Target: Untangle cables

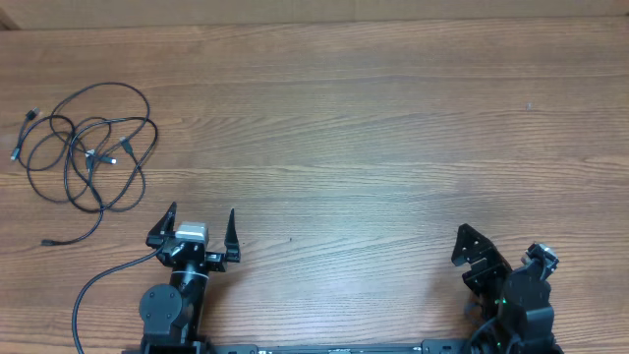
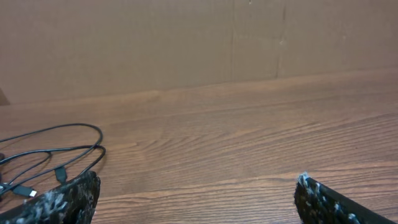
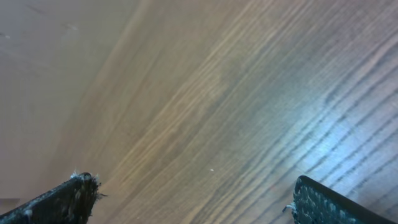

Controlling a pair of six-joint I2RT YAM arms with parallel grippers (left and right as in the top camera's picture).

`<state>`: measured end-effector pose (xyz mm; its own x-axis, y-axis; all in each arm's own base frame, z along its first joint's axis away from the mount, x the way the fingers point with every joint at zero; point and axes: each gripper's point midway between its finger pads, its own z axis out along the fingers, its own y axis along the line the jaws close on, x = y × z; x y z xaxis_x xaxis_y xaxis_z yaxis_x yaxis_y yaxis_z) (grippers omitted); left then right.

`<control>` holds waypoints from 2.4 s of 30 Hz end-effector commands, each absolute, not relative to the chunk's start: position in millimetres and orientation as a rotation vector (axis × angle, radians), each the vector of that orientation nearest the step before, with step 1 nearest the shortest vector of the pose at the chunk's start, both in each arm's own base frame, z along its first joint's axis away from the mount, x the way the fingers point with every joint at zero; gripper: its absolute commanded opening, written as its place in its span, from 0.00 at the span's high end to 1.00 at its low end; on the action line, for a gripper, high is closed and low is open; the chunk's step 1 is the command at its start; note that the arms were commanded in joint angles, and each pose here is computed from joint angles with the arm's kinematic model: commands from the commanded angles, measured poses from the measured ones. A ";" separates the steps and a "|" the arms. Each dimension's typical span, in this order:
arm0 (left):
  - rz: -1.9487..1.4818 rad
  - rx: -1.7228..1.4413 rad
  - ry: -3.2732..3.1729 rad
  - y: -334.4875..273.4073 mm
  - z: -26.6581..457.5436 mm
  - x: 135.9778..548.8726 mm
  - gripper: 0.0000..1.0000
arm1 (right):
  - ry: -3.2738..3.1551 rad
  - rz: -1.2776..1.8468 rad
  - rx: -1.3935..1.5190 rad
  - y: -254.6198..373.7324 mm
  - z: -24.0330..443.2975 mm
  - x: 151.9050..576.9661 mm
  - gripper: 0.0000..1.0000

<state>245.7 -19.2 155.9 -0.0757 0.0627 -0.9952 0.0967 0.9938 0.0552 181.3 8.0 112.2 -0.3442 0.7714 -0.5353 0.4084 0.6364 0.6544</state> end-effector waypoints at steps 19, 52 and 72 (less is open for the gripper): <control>-0.024 0.113 1.641 -17.3 156.5 245.5 0.00 | 1.988 0.494 0.941 6.8 83.6 188.6 0.00; -0.024 0.113 1.641 -17.3 156.5 245.5 0.00 | 1.284 0.848 0.691 15.0 245.9 232.7 0.00; -0.024 0.113 1.641 -17.3 156.5 245.5 0.00 | 1.446 0.782 0.752 17.4 174.6 245.3 0.00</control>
<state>245.7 -19.2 155.9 -0.0757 0.0623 -0.9952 0.0967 0.9938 0.0549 245.2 19.1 175.8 -0.0316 0.8317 -0.5544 -0.0100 0.5543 0.8322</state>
